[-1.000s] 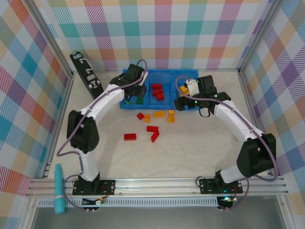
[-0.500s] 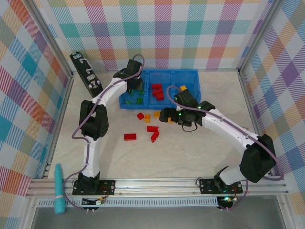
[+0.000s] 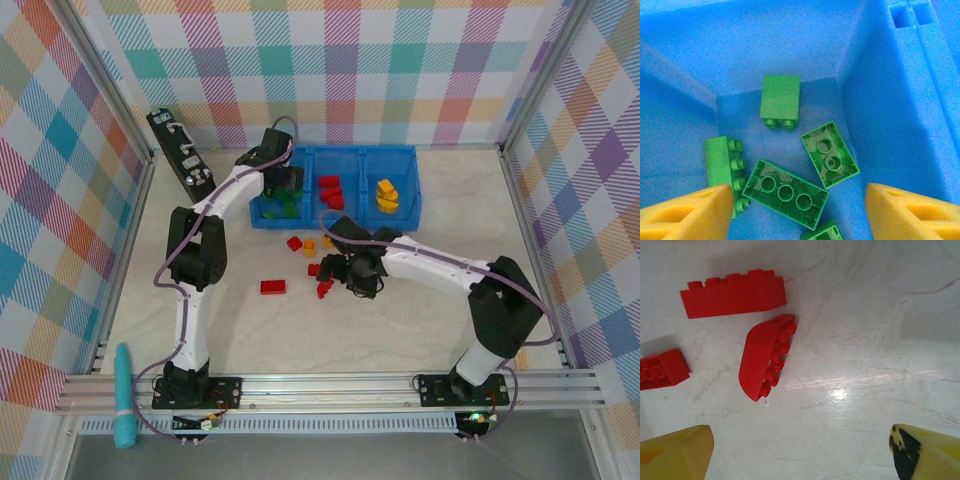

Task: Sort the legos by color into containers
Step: Place the lego in the container, then pick up the lego from the center of the table.

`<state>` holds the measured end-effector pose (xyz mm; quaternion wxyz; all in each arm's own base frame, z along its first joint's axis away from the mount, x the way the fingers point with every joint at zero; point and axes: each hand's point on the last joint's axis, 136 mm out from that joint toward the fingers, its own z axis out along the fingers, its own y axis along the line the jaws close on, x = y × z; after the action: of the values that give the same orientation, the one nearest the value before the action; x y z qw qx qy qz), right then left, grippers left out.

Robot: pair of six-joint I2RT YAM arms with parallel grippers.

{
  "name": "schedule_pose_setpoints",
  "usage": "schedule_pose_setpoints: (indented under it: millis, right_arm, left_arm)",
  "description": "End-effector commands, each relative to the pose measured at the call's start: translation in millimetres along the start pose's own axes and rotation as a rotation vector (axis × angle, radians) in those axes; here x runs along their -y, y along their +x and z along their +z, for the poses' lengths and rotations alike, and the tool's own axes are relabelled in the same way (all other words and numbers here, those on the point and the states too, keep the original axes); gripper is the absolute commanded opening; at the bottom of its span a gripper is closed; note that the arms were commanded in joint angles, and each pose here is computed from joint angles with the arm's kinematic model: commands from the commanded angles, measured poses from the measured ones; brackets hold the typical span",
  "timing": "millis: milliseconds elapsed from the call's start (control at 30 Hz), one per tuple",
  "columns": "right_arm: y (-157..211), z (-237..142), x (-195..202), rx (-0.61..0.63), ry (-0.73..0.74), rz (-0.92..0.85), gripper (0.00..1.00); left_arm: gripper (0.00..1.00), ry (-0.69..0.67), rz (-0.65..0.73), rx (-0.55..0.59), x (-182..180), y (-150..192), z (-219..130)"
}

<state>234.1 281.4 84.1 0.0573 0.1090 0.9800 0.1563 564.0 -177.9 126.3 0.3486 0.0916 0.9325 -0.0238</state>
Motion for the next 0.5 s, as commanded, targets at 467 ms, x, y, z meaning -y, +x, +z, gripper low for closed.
schedule_pose_setpoints:
  millis: [467]
  right_arm:
    - [1,43,-22,-0.022,0.035,0.059,0.84]
  left_arm:
    - [0.75,0.044,0.100,0.315,-12,-87,-173]
